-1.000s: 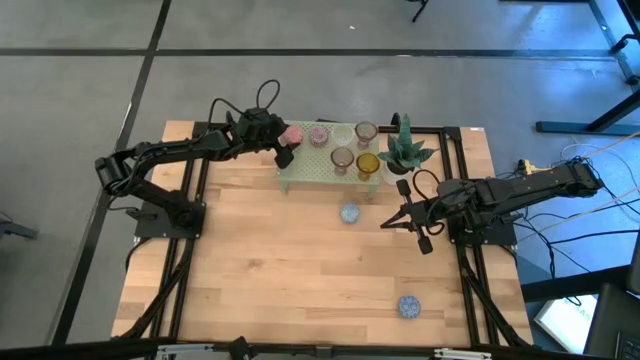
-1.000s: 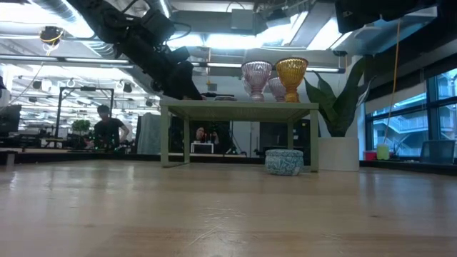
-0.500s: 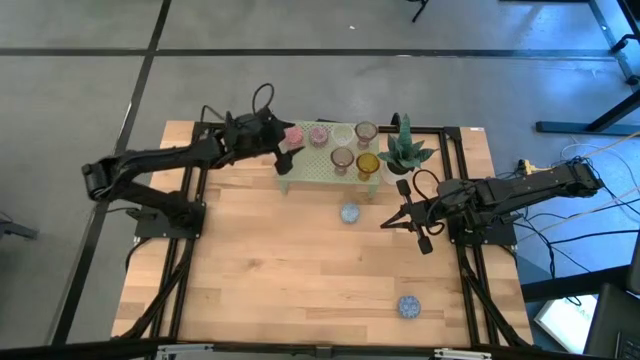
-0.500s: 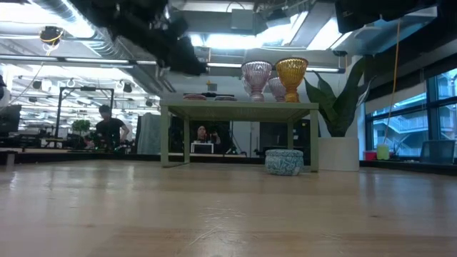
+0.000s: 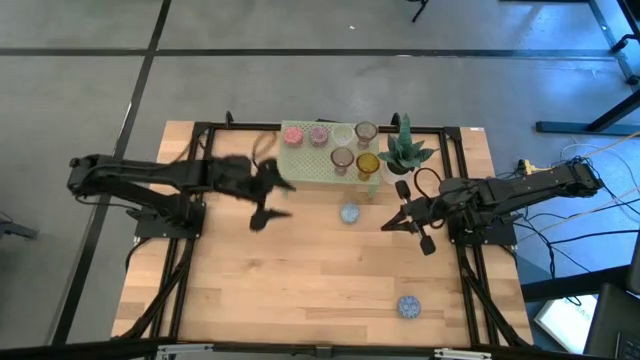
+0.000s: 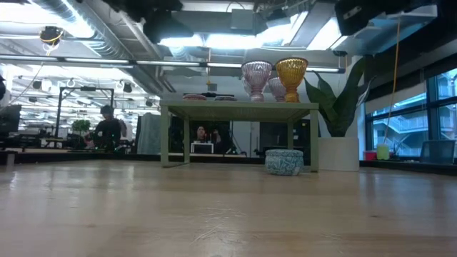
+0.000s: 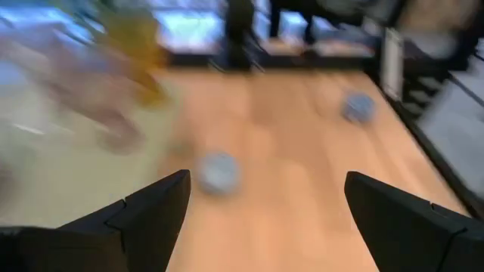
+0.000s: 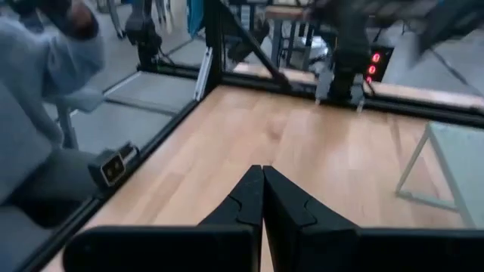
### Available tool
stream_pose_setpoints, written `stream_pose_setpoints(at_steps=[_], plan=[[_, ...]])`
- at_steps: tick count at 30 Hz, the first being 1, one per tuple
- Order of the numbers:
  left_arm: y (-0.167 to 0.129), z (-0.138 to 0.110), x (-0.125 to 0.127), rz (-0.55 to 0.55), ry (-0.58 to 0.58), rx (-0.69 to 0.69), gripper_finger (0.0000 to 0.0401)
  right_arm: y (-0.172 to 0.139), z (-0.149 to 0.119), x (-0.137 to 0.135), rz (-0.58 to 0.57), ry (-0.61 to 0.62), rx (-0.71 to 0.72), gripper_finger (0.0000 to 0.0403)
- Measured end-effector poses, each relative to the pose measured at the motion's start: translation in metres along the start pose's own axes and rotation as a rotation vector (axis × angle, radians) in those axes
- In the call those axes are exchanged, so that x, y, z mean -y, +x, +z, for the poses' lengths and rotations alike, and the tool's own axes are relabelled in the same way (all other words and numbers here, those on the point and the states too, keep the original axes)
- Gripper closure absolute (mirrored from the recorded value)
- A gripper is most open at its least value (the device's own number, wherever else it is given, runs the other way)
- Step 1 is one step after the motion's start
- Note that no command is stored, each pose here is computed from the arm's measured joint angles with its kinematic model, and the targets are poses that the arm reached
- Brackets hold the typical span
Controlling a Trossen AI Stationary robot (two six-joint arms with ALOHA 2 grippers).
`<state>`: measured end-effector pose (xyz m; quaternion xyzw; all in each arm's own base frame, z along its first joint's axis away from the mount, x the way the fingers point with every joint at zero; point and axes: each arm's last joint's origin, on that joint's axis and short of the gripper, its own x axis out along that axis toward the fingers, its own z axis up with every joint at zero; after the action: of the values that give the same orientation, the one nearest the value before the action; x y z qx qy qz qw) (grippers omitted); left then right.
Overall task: Pick & Place candle stick holders
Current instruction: Align the blue scented candle with the purple scented candle on the shelf
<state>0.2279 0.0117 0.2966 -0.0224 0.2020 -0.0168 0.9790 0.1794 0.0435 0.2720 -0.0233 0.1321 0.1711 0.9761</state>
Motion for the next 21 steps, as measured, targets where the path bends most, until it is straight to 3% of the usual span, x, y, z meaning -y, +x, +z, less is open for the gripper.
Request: stream_pose_setpoints(at_steps=[7,11,21], plan=[[0.033,-0.020,0.045,-0.128,0.008,-0.147,0.0054,-0.001,0.010,0.000,-0.003,-0.014,0.098,0.0395],[0.045,-0.032,0.066,-0.175,0.156,-0.200,0.0054,-0.001,0.010,0.000,-0.005,-0.043,0.099,0.0395],[0.040,-0.034,0.098,-0.053,0.225,-0.142,0.0054,-0.002,0.020,0.001,-0.018,-0.044,0.206,0.0395]])
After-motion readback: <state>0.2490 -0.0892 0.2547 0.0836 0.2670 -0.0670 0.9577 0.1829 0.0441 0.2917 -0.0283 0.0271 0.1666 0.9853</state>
